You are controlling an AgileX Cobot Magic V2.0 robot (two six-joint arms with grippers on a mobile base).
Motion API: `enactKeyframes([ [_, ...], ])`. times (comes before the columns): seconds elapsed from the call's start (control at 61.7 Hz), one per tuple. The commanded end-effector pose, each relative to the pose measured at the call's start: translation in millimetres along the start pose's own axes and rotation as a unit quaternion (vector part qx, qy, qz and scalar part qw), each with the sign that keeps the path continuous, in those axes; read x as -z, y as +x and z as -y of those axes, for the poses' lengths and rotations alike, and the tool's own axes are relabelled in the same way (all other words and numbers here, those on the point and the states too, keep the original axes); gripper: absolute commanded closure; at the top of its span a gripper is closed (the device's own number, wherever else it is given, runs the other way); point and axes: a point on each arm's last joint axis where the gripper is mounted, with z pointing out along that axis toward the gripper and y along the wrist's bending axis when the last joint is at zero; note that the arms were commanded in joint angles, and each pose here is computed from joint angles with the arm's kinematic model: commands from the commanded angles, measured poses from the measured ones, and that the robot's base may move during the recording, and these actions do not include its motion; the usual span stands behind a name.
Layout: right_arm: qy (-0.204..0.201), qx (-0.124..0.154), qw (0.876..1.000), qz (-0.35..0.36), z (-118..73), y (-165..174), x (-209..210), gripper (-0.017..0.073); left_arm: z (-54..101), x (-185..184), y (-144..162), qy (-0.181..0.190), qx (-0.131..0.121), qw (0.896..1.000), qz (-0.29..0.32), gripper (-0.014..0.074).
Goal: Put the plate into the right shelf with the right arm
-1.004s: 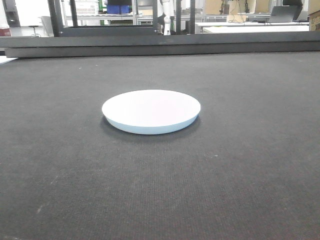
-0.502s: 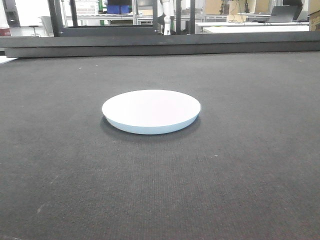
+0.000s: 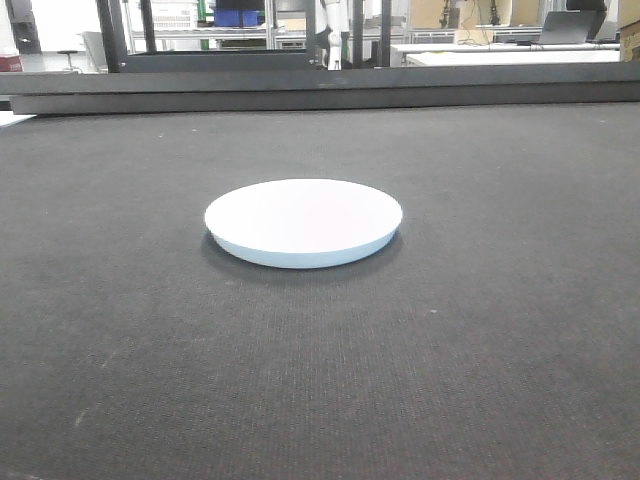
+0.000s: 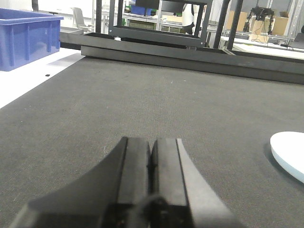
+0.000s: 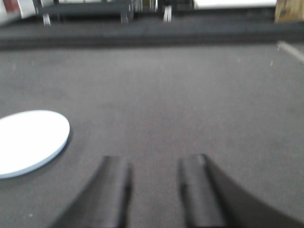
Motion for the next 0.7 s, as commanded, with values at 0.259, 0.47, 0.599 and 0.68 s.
enactKeyframes([
  [0.259, -0.010, 0.005, 0.993, -0.116, -12.9, -80, -87, 0.0054, 0.8, 1, -6, 0.006, 0.003, 0.999, 0.048, 0.0641],
  [0.47, -0.065, 0.033, 0.976, -0.205, -59.7, -103, -171, 0.0054, 0.8, 1, -6, 0.006, 0.003, 0.999, 0.048, 0.0641],
  [0.599, -0.055, 0.034, 0.965, -0.254, -82.6, -101, -218, 0.0054, 0.8, 1, -6, 0.006, 0.003, 0.999, 0.048, 0.0641],
  [0.68, -0.048, 0.045, 0.958, -0.280, -98.9, -95, -248, 0.0054, 0.8, 1, -6, 0.006, 0.003, 0.999, 0.048, 0.0641],
])
